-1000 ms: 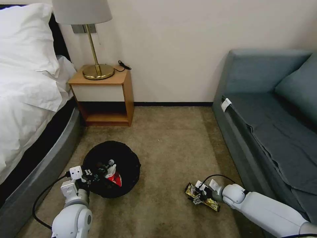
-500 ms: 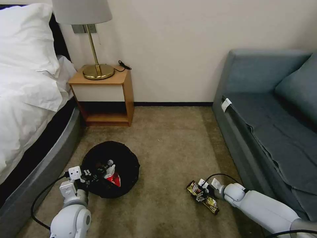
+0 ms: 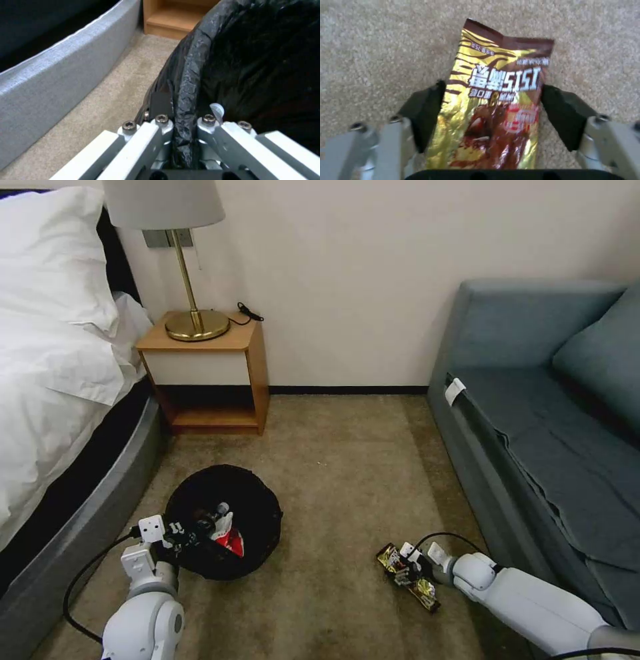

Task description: Pick up the trash bin, then pick up the garbage on the floor and place it into the trash bin.

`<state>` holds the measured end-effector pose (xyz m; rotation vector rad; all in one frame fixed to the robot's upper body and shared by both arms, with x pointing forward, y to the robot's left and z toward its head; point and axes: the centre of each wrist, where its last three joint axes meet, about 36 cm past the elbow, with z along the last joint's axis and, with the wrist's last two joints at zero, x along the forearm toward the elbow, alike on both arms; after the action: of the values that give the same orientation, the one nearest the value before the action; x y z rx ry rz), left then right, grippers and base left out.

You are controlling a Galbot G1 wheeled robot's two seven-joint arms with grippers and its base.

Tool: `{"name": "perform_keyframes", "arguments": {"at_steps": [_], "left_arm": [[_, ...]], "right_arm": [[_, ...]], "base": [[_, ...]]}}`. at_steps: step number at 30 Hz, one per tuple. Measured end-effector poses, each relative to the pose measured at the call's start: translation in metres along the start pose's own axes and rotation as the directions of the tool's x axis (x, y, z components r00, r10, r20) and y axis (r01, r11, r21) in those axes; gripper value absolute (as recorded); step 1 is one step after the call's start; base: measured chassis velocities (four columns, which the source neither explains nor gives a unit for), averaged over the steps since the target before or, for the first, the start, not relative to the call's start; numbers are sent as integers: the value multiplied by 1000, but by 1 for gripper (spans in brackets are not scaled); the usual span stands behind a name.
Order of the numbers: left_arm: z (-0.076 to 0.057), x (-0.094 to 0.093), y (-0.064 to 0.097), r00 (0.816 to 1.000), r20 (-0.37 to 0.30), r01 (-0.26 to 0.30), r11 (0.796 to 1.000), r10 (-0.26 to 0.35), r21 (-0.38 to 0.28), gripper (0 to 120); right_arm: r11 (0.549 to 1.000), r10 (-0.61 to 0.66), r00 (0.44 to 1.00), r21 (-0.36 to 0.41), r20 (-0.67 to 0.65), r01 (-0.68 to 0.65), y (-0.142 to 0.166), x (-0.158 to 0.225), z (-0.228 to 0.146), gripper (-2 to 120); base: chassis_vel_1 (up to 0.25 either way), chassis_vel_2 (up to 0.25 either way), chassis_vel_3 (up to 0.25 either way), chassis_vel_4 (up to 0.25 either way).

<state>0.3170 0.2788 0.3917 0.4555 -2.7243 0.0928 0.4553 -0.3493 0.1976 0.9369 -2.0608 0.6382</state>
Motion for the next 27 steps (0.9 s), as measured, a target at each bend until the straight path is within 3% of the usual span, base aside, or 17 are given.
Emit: {"name": "perform_keyframes", "arguments": {"at_steps": [7,9,13,18,21,27], "left_arm": [[0,-1,-1,1000,2,-1,1000,1,1,3],[0,-1,-1,1000,2,-1,1000,1,1,3],[1,-1,-2,1000,0,-2,1000,2,0,3],[2,-2,-3,1000,1,-3,1000,3,0,3],[2,-2,-3,1000,1,-3,1000,3,0,3],[2,-2,-3,1000,0,-4,1000,4,0,3]], "right_arm": [[1000,-6,1000,3,7,6,0,2,4,50],[1000,-6,1000,3,7,6,0,2,4,48],[1000,0,1000,4,9,0,-2,5,7,27],[1000,2,1000,4,6,-2,-3,7,9,16],[1000,3,1000,6,10,-3,-4,8,10,1],[1000,1,999,10,34,-1,-3,10,6,0]], "base": [[0,0,0,0],[0,0,0,0],[0,0,0,0],[0,0,0,0],[0,0,0,0],[0,0,0,0]]}}
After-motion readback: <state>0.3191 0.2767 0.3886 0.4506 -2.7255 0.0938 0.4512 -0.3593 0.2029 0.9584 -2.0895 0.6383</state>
